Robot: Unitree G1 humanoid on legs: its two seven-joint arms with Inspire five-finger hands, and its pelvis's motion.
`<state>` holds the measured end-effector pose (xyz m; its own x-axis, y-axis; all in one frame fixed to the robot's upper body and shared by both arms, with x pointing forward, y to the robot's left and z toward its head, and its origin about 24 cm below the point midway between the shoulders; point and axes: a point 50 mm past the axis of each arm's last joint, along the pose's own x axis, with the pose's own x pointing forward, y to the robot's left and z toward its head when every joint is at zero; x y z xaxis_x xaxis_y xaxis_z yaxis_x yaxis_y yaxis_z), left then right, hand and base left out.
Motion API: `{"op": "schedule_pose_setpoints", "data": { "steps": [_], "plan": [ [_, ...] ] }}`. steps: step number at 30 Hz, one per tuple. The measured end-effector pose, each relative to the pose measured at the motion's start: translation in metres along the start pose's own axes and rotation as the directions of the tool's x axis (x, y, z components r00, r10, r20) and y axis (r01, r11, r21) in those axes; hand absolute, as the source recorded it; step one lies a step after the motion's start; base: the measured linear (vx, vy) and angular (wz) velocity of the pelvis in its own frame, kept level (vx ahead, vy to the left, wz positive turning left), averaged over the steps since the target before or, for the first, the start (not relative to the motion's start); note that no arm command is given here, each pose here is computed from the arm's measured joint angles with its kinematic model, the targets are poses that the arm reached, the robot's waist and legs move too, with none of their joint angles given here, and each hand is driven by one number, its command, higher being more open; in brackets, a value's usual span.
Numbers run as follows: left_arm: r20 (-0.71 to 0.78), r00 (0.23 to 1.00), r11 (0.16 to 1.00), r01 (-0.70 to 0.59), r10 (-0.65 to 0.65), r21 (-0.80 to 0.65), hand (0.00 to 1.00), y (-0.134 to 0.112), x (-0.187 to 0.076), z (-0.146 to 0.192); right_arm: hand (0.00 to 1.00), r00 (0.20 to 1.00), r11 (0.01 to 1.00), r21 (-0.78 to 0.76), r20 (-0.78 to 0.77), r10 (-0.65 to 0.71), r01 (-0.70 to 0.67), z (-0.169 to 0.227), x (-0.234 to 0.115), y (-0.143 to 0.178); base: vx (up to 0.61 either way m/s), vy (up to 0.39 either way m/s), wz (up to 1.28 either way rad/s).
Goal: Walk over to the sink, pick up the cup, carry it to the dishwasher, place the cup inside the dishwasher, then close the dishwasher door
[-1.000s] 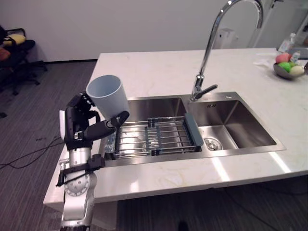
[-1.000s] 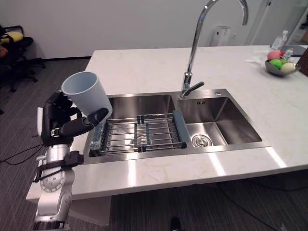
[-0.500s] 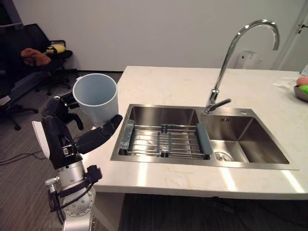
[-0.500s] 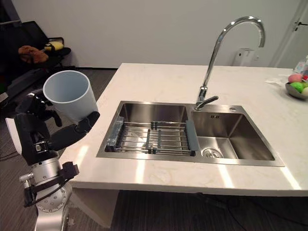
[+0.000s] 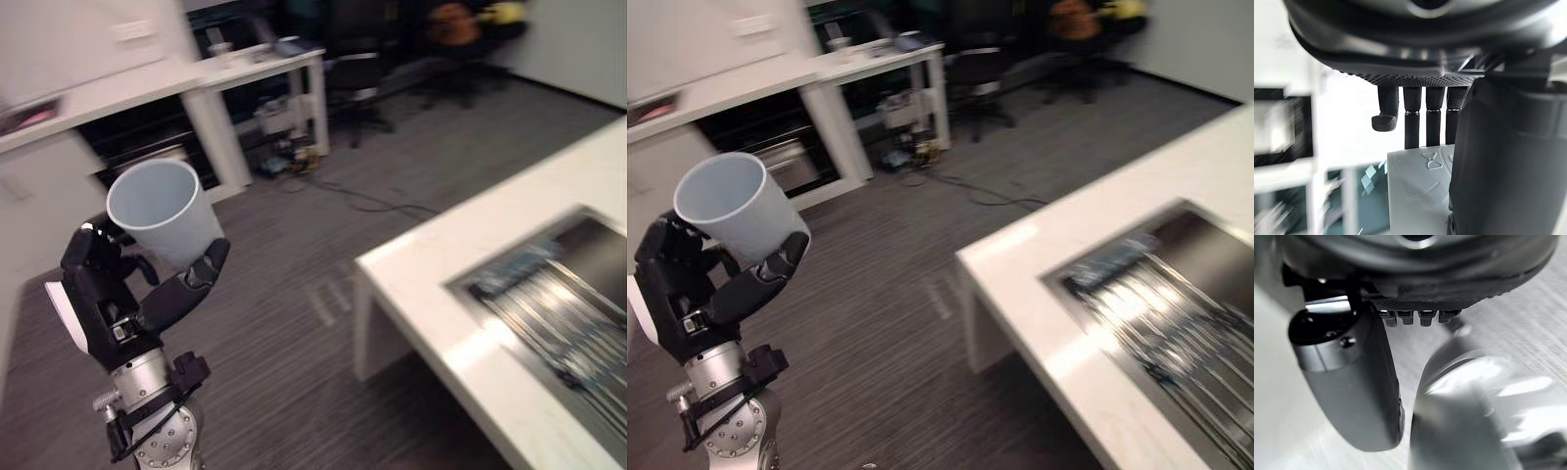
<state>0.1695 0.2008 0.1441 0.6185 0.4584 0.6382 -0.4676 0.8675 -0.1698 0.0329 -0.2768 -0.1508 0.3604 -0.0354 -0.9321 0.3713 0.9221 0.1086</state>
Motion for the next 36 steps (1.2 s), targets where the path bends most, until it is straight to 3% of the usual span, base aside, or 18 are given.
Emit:
{"op": "schedule_pose_setpoints", "data": {
  "steps": [7, 10, 12, 17, 22, 26, 27, 33, 36],
  "plan": [
    [0.014, 0.989, 0.985, 0.148, -0.147, -0.085, 0.0, -0.014, -0.002, 0.002, 1.0, 0.997, 0.999, 0.029, 0.072, 0.039, -0.041, 0.014, 0.009, 0.023, -0.03, 0.155, 1.22],
    [0.007, 0.958, 0.948, 0.283, -0.285, -0.149, 0.0, -0.042, -0.001, -0.011, 1.0, 0.981, 0.988, 0.14, 0.193, 0.035, -0.063, 0.016, 0.011, 0.036, 0.09, 0.089, 1.71],
    [-0.048, 0.947, 0.937, 0.307, -0.319, -0.168, 0.0, -0.049, -0.005, -0.025, 1.0, 0.975, 0.984, 0.149, 0.217, 0.058, -0.092, 0.013, 0.012, 0.047, 0.09, -0.06, 1.44],
    [-0.184, 0.943, 0.955, 0.25, -0.277, -0.158, 0.0, -0.041, -0.018, -0.045, 1.0, 0.944, 0.982, 0.097, 0.304, 0.127, -0.163, 0.023, 0.013, 0.068, 0.18, 0.001, 0.27],
    [-0.146, 0.937, 0.94, 0.292, -0.319, -0.179, 0.0, -0.049, -0.018, -0.036, 1.0, 0.972, 0.98, 0.132, 0.204, 0.119, -0.148, -0.011, 0.01, 0.066, 0.33, -0.071, 0.59],
    [-0.13, 0.948, 0.941, 0.26, -0.292, -0.216, 0.0, -0.049, -0.017, -0.029, 1.0, 0.983, 0.985, 0.113, 0.143, 0.117, -0.134, -0.015, 0.01, 0.064, 0.26, -0.123, 0.09],
    [-0.277, 0.862, 0.904, 0.392, -0.425, -0.168, 0.0, -0.046, -0.045, -0.055, 1.0, 0.997, 0.997, 0.007, -0.006, 0.08, -0.08, 0.005, 0.021, 0.082, 0.05, -0.024, 0.02],
    [-0.262, 0.881, 0.916, 0.351, -0.393, -0.194, 0.0, -0.05, -0.042, -0.051, 1.0, 0.996, 0.996, 0.025, -0.004, 0.084, -0.083, 0.003, 0.02, 0.082, 0.0, -0.003, -0.18],
    [-0.218, 0.89, 0.899, 0.335, -0.4, -0.282, 0.0, -0.067, -0.032, -0.046, 1.0, 0.994, 0.992, 0.06, 0.006, 0.107, -0.107, 0.002, 0.019, 0.083, 0.02, -0.027, 0.18]
  ]
}}
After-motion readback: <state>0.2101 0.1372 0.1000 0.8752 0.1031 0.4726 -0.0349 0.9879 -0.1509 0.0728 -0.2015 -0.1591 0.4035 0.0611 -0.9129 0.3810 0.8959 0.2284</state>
